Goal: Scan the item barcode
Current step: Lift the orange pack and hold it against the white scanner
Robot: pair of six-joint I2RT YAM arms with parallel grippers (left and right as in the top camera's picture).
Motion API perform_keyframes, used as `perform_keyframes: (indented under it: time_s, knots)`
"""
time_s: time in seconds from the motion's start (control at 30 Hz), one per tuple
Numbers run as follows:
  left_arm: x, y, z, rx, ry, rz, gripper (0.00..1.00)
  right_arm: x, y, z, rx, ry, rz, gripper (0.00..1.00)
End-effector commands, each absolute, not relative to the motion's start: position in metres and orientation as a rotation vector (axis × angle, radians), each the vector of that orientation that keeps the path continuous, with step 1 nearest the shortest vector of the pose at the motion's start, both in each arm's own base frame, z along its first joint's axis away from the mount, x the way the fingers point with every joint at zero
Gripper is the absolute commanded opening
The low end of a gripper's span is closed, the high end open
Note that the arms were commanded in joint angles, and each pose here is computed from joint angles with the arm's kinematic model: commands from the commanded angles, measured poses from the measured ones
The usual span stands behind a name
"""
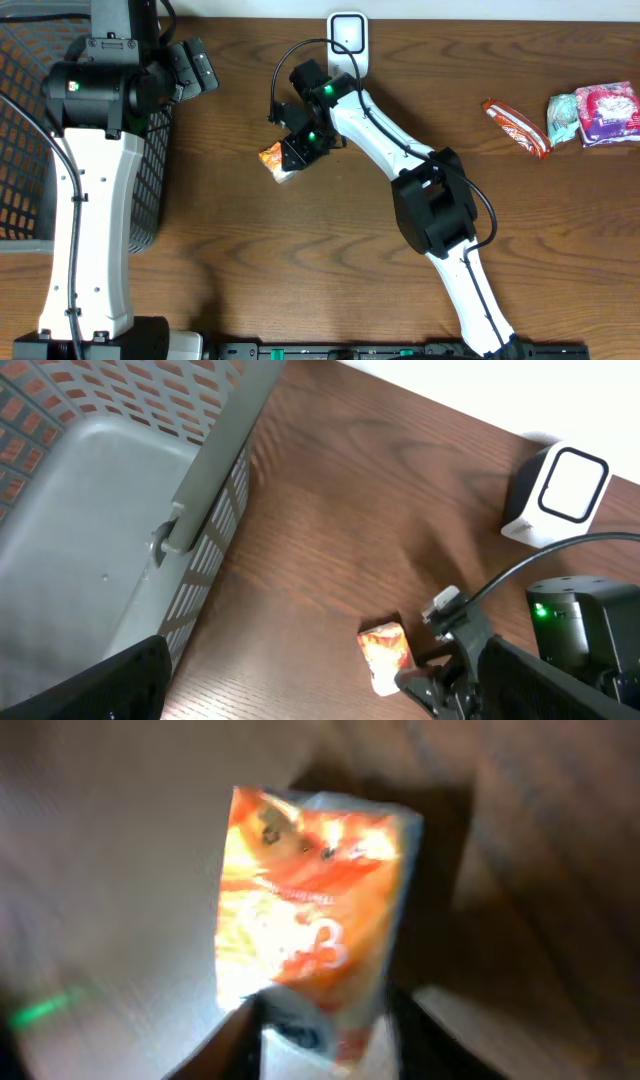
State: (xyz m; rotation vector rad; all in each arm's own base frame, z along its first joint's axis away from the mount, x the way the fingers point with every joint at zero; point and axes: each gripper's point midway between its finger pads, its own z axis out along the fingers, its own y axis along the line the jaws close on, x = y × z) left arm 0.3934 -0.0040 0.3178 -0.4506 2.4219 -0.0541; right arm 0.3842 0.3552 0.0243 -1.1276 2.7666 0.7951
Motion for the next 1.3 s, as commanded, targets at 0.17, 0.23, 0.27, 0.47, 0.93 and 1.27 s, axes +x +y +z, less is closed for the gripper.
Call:
perform_keyframes:
  time_s: [0.17, 0.23, 0.27, 0.47, 0.93, 1.27]
  knots:
    - [0.393, -0.001, 0.318, -0.464, 2.421, -0.046, 0.98, 0.410, 0.362, 0.049, -1.020, 2.688, 0.703, 0.51]
    - [0.393, -0.001, 0.318, -0.464, 2.421, -0.047, 0.98, 0.412, 0.363, 0.048, -1.021, 2.679, 0.704, 0.52]
    - [0.393, -0.001, 0.318, -0.464, 2.421, -0.046, 0.98, 0.413, 0.364, 0.047, -1.020, 2.675, 0.705, 0.53]
    - [0.393, -0.001, 0.318, -0.464, 2.421, -0.046, 0.98, 0.409, 0.374, 0.042, -1.035, 2.657, 0.791, 0.54]
    - [0.393, -0.001, 0.318, -0.464, 2.421, -0.046, 0.98, 0.400, 0.377, 0.012, -0.948, 2.775, 0.824, 0.01]
    - [0.393, -0.001, 0.318, -0.464, 2.421, -0.047, 0.98, 0.469, 0.354, 0.100, -0.806, 2.579, 0.562, 0.01]
